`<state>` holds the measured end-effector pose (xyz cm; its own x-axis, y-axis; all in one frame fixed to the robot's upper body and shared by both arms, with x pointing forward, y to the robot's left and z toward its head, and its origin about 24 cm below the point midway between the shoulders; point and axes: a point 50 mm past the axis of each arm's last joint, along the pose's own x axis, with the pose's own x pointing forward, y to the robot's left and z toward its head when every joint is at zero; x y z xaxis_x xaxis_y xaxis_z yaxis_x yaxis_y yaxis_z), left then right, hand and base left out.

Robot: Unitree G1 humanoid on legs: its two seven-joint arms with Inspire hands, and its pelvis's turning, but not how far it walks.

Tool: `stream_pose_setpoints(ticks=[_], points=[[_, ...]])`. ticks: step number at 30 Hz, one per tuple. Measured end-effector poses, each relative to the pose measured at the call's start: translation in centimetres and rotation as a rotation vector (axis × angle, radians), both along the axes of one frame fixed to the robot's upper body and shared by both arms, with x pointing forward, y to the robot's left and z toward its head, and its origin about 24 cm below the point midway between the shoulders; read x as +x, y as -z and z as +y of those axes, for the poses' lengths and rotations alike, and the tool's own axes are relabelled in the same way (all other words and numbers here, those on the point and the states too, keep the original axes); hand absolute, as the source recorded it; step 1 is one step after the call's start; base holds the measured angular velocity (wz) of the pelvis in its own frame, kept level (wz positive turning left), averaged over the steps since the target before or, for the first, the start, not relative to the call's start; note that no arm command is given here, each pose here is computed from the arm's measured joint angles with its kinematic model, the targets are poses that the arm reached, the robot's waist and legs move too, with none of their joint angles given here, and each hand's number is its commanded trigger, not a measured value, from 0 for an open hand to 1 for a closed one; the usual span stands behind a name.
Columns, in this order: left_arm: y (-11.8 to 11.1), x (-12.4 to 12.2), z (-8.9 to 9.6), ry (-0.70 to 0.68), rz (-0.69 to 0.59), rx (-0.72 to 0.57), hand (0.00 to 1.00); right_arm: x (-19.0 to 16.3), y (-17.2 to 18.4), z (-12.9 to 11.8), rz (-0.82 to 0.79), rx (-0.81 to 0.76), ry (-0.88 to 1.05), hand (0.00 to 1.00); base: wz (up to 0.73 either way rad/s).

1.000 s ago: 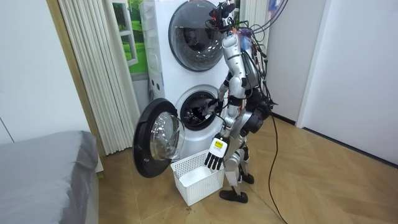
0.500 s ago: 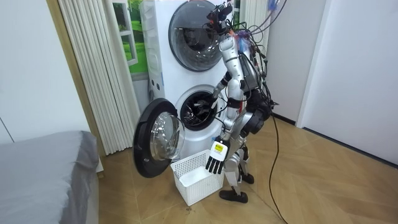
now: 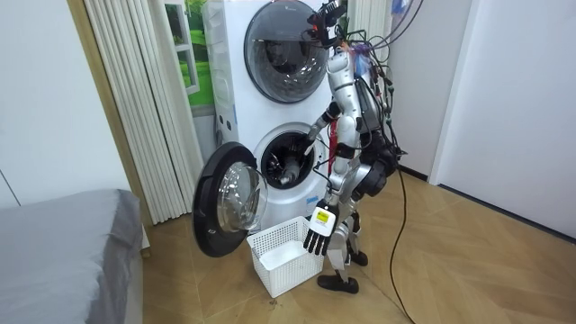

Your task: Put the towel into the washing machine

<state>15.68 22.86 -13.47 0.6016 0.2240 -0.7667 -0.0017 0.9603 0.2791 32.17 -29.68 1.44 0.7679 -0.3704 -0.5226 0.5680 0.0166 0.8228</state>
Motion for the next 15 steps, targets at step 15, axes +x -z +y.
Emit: stream_pose_setpoints(ticks=[15], points=[[0.8, -1.8, 0.8, -0.026, 0.078, -0.035, 0.00, -5.6, 5.8, -1.4, 0.111, -0.032, 0.031, 0.00, 0.01]])
